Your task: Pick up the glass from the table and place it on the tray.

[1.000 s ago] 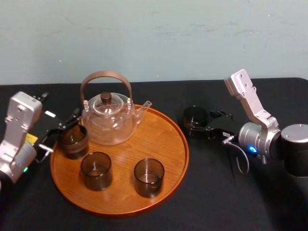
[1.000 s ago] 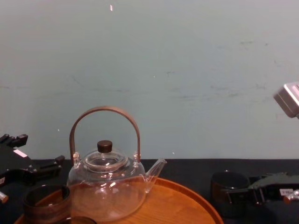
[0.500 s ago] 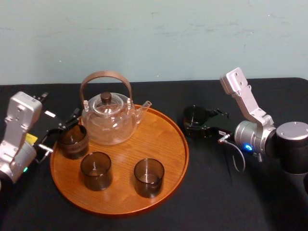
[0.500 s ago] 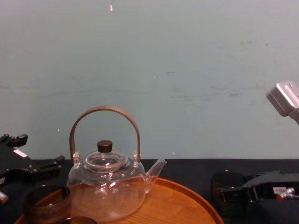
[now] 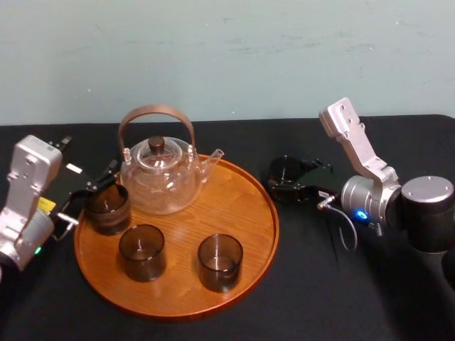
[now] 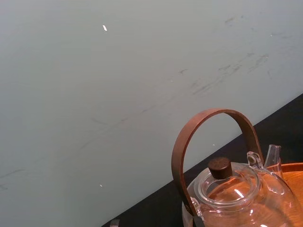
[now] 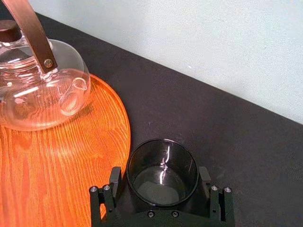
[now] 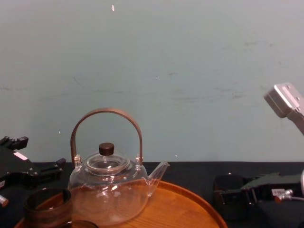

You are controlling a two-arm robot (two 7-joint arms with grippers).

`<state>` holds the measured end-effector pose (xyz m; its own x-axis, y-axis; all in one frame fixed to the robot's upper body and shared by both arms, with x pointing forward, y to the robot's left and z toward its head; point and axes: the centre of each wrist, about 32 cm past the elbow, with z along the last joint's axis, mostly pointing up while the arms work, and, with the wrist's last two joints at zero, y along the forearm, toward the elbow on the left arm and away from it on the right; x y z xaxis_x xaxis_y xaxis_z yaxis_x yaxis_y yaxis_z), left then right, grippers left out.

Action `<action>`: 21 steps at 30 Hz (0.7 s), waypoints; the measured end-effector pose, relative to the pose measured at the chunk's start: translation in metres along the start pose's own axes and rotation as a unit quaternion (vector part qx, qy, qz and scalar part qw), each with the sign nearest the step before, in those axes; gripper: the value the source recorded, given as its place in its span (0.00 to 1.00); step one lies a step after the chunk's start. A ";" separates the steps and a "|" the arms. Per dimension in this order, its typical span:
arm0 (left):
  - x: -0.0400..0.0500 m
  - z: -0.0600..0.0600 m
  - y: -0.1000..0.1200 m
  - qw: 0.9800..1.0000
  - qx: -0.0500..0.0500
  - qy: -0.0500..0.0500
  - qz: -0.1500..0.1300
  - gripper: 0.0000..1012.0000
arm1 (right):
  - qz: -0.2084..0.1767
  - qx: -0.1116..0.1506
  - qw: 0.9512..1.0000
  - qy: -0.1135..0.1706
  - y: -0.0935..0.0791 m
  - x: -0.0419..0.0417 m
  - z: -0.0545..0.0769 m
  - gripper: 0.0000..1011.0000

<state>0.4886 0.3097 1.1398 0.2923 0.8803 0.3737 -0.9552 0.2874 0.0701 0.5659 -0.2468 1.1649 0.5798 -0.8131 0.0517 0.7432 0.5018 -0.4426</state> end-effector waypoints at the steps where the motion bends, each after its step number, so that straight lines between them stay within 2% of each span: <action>1: 0.0000 0.000 0.000 1.000 0.000 0.000 0.000 0.99 | 0.000 0.000 1.000 0.000 0.001 -0.0002 0.000 0.99; 14: 0.0000 0.000 0.000 1.000 0.000 0.000 0.000 0.99 | -0.001 -0.001 1.000 -0.003 0.002 -0.0006 0.001 0.99; 18: 0.0000 0.000 0.000 1.000 0.000 0.000 0.000 0.99 | 0.000 -0.001 1.000 -0.002 0.001 -0.0006 0.000 0.91; 21: 0.0000 0.000 0.000 1.000 0.000 0.000 0.000 0.99 | 0.000 -0.001 1.000 -0.002 0.001 -0.0006 0.000 0.89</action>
<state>0.4886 0.3097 1.1398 0.2922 0.8803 0.3737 -0.9553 0.2873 0.0702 0.5667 -0.2455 1.1647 0.5809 -0.8121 0.0556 0.7428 0.5009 -0.4442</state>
